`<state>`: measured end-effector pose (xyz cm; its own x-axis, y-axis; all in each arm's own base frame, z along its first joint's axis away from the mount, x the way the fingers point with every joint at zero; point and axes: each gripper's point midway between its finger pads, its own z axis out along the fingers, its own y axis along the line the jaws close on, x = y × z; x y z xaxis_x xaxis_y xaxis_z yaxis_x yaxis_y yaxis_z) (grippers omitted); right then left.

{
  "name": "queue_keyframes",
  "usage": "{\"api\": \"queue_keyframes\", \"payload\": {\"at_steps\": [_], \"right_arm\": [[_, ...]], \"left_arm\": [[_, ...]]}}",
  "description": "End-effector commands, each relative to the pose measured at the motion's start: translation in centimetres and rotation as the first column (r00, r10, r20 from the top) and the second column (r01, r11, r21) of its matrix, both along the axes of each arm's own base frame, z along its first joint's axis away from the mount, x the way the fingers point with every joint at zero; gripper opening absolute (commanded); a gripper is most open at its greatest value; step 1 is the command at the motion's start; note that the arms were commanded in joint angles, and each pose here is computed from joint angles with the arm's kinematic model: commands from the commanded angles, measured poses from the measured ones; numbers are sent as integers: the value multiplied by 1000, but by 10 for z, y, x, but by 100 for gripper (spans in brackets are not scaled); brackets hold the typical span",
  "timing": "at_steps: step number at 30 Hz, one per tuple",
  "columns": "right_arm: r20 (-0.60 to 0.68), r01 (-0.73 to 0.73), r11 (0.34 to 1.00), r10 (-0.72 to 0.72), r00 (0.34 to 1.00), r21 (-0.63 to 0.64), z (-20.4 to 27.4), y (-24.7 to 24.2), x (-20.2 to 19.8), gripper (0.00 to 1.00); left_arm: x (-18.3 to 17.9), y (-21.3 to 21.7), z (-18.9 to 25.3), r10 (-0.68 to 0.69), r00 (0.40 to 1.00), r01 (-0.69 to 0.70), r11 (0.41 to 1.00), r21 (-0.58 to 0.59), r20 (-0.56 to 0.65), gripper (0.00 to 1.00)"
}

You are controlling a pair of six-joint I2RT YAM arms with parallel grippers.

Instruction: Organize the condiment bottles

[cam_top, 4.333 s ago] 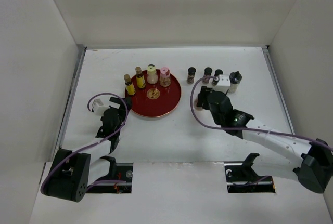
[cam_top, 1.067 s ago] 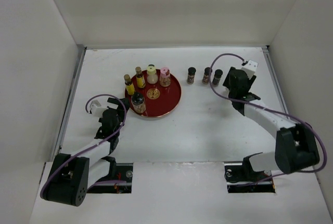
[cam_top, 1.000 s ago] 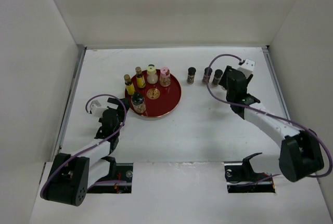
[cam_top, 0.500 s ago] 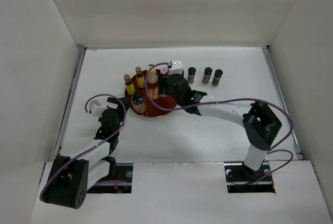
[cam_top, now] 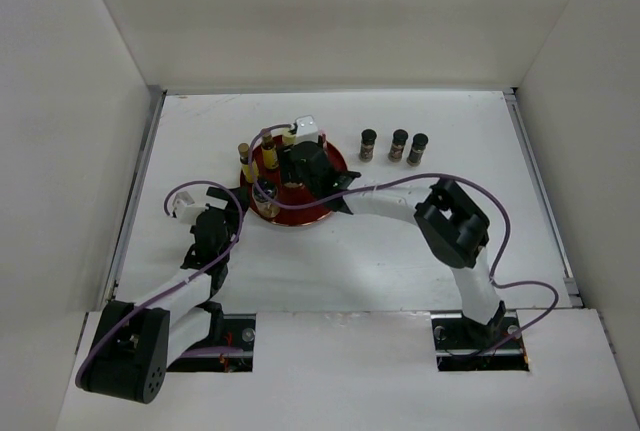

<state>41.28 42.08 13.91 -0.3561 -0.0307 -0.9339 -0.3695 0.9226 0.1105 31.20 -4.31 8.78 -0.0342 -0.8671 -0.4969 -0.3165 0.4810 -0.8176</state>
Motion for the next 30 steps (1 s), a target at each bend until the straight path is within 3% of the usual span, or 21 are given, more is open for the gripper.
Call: {"api": "queue_keyframes", "payload": {"at_steps": [1,4,8,11,20,22,23,25,27,30], "right_arm": [[96,0,991,-13,995,130,44,19,21,59],[94,4,991,-17,995,133,40,23,24,66],[101,8,987,-25,995,164,48,25,23,84],[111,-3,984,-17,994,180,63,22,19,91],[157,-13,974,-23,987,228,122,-8,-9,96],[168,-6,971,-35,985,239,131,-19,-16,88],[173,12,971,-55,983,239,133,-30,-13,79],[173,66,973,-106,979,220,131,-58,-1,52],[166,134,972,-168,972,194,123,-89,17,32],[135,237,958,-259,956,160,107,-133,35,26]], "left_arm": [[4,-3,13,-10,999,10,1000,-9,51,100],[5,-2,13,-5,999,5,1000,-5,51,100],[5,-2,11,-7,999,7,1000,-7,43,100],[5,-1,9,1,999,-1,1000,-1,37,100],[5,0,9,3,999,-3,1000,-2,40,100],[6,-1,11,-1,999,1,1000,-6,48,100],[5,-1,13,0,999,0,1000,-5,52,100],[5,0,13,2,999,-2,1000,0,52,100],[5,-3,10,-6,999,6,1000,1,43,100],[6,-4,10,-13,999,13,1000,-6,41,100]]}}
